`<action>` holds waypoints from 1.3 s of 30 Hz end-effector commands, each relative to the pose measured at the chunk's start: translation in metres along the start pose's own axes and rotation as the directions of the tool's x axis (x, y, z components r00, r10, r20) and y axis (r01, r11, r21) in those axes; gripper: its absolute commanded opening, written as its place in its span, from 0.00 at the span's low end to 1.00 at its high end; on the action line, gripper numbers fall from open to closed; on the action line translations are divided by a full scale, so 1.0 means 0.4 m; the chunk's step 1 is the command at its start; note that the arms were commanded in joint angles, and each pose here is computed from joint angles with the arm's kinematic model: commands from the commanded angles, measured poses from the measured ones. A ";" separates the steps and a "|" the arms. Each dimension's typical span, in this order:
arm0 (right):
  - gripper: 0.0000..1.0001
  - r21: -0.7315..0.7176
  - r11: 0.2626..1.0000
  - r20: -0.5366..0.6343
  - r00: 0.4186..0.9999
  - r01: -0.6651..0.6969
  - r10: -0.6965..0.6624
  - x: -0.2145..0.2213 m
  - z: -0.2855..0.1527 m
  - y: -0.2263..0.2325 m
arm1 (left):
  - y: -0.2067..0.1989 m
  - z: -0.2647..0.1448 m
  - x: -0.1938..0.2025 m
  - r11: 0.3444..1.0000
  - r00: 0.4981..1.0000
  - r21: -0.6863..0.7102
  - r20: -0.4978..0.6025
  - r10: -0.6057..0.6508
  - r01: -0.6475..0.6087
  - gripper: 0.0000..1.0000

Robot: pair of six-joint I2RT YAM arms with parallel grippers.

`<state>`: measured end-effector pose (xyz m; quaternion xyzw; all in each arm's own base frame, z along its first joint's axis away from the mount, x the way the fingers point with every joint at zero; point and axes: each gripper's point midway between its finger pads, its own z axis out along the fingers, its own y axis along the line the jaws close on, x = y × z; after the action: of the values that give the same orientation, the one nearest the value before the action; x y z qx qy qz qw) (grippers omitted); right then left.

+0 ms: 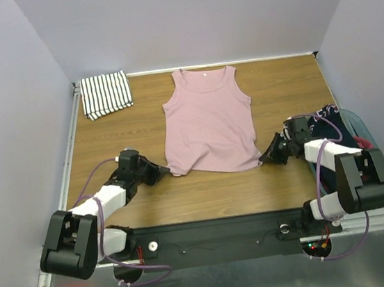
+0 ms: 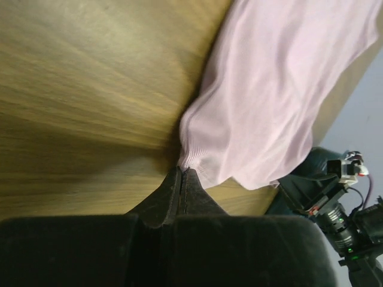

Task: Fold and stack the tank tops
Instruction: Flatten the tank top out

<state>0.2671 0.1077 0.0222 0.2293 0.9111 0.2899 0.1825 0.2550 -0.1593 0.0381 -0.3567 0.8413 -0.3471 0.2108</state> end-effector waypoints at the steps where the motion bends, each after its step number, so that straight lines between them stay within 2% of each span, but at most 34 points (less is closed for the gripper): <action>1: 0.01 0.070 0.997 0.100 0.994 0.043 -0.050 -0.052 -0.015 -0.016 | -0.066 -0.026 -0.048 0.998 0.996 0.054 0.087 0.033 -0.037 0.00; 6: 0.01 0.116 0.992 0.162 0.984 0.050 -0.069 -0.086 -0.075 0.004 | -0.070 -0.062 -0.085 0.997 0.990 0.003 0.124 0.072 -0.073 0.00; 13: 0.01 0.155 0.986 0.196 0.977 0.057 -0.088 -0.087 -0.152 0.019 | -0.052 -0.083 -0.095 0.997 0.991 -0.028 0.115 0.074 -0.072 0.00; 23: 0.01 0.102 0.995 0.134 0.991 0.011 -0.025 0.002 -0.175 0.014 | -0.001 -0.091 -0.051 0.997 0.996 -0.036 0.069 0.064 -0.062 0.00; 25: 0.06 0.098 0.995 0.128 0.992 0.003 -0.015 0.017 -0.179 0.010 | 0.001 -0.093 -0.047 0.997 0.995 -0.032 0.065 0.071 -0.069 0.00; 26: 0.09 0.097 0.995 0.134 0.991 -0.004 -0.010 0.020 -0.183 0.009 | 0.004 -0.093 -0.045 0.997 0.996 -0.036 0.060 0.073 -0.071 0.04; 27: 0.20 0.088 0.996 0.148 0.989 -0.002 -0.011 0.021 -0.196 0.015 | 0.002 -0.096 -0.042 0.996 0.995 -0.032 0.056 0.083 -0.081 0.10; 28: 0.26 0.078 0.997 0.156 0.988 0.000 -0.012 0.021 -0.204 0.023 | -0.001 -0.099 -0.039 0.996 0.995 -0.025 0.051 0.091 -0.090 0.26; 30: 0.41 0.053 0.999 0.191 0.981 0.007 -0.017 0.009 -0.232 0.048 | -0.016 -0.114 -0.028 0.993 0.992 0.010 0.037 0.117 -0.118 0.47; 32: 0.50 0.044 0.999 0.220 0.975 0.024 -0.033 -0.006 -0.260 0.070 | -0.050 -0.144 -0.020 0.986 0.988 0.074 0.043 0.149 -0.152 0.65; 35: 0.51 0.030 0.998 0.260 0.963 0.059 -0.065 -0.023 -0.295 0.097 | -0.098 -0.191 -0.045 0.974 0.977 0.122 0.124 0.173 -0.188 0.73; 37: 0.51 0.007 0.997 0.271 0.959 0.081 -0.080 -0.034 -0.310 0.123 | -0.155 -0.235 -0.085 0.959 0.953 0.157 0.227 0.198 -0.237 0.76; 39: 0.51 -0.022 0.995 0.266 0.960 0.099 -0.090 -0.038 -0.310 0.148 | -0.198 -0.250 -0.110 0.947 0.938 0.176 0.271 0.217 -0.270 0.77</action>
<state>0.2309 0.0806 0.1311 0.2426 0.8913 0.2448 0.2946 0.2384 -0.1303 0.1241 -0.2912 0.8250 -0.3624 0.3213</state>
